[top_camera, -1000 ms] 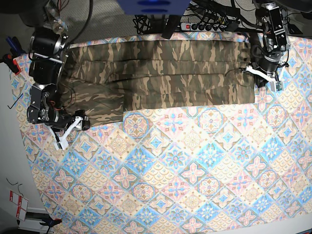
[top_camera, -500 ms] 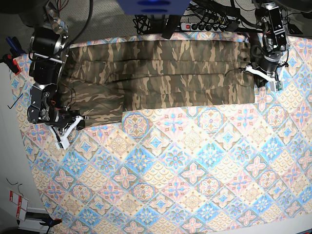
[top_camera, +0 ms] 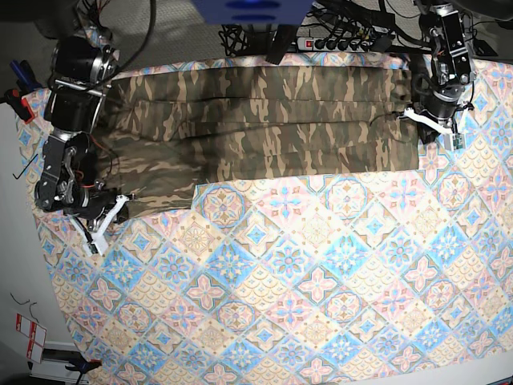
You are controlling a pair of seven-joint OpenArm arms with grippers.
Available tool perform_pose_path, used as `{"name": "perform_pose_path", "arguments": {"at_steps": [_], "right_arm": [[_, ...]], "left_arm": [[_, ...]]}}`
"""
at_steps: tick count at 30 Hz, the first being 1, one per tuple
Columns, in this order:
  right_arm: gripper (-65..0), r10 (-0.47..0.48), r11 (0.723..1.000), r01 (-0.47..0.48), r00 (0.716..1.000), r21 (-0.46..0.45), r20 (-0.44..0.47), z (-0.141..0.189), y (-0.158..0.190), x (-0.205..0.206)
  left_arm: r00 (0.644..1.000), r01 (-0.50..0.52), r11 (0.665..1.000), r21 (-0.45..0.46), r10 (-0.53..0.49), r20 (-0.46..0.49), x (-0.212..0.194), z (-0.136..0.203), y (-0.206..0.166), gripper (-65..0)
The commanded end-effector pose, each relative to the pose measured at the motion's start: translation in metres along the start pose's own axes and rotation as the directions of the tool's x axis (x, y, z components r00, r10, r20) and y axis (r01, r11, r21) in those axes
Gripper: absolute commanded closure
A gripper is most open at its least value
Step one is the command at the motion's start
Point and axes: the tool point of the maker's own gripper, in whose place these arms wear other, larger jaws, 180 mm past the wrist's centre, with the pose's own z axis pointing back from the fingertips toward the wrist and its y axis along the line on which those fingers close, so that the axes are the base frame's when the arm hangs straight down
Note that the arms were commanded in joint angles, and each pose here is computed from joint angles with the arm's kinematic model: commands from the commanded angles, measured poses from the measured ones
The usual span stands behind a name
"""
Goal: Fold the T-shirt properly
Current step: 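Lower the right gripper onto the loose shirt flap and grasp it, then pull the grasped flap with the right gripper toward the robot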
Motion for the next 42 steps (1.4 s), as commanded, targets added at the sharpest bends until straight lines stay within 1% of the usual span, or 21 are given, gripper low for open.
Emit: {"name": "perform_pose_path", "arguments": {"at_steps": [1,6,9,12,17,20,26,34,39,42], "right_arm": [[0.0,0.021,1.000,-0.020,0.998,-0.021,0.052,0.011,-0.008,0.022],[0.0,-0.037,0.998,0.036,0.999,-0.052,-0.001,0.021,-0.021,-0.003],[0.0,-0.046,0.997,0.045,0.999,-0.057,-0.017,0.024,-0.017,-0.015],[0.0,-0.035,0.997,0.032,0.998,-0.069,-0.047,0.028,-0.016,-0.029],[0.0,-0.034,0.996,0.029,0.998,-0.085,-0.059,0.037,-0.010,-0.040],[0.0,-0.025,0.995,0.016,0.996,-0.101,-0.084,0.043,-0.009,-0.050],[0.0,0.001,0.994,-0.008,0.997,-0.106,-0.071,0.050,0.005,-0.055],[0.0,0.016,0.994,-0.025,0.996,-0.108,-0.089,0.056,0.017,-0.075],[0.0,0.038,0.992,-0.049,0.995,-0.120,-0.091,0.067,0.025,-0.083],[0.0,0.047,0.990,-0.060,0.993,-0.125,-0.106,0.071,0.028,-0.088]], "left_arm": [[0.999,0.010,1.000,0.002,-0.010,0.037,0.012,0.001,0.003,0.0],[0.999,0.011,1.000,0.002,-0.011,0.038,0.013,0.001,0.003,0.0],[0.999,0.014,1.000,0.003,-0.014,0.041,0.015,0.001,0.004,0.0],[0.999,0.014,1.000,0.003,-0.014,0.043,0.015,0.001,0.004,0.0],[0.999,0.013,1.000,0.002,-0.014,0.044,0.016,0.001,0.003,0.0],[0.999,0.013,1.000,0.002,-0.013,0.046,0.017,0.000,0.003,0.0],[0.999,0.013,1.000,0.002,-0.013,0.046,0.017,0.000,0.003,0.0],[0.999,0.017,1.000,0.002,-0.017,0.046,0.017,0.000,0.003,0.0],[0.998,0.060,0.998,0.021,-0.061,0.027,0.013,0.000,0.005,0.0],[0.998,0.064,0.998,0.022,-0.065,0.025,0.012,0.000,0.005,0.0]]}}
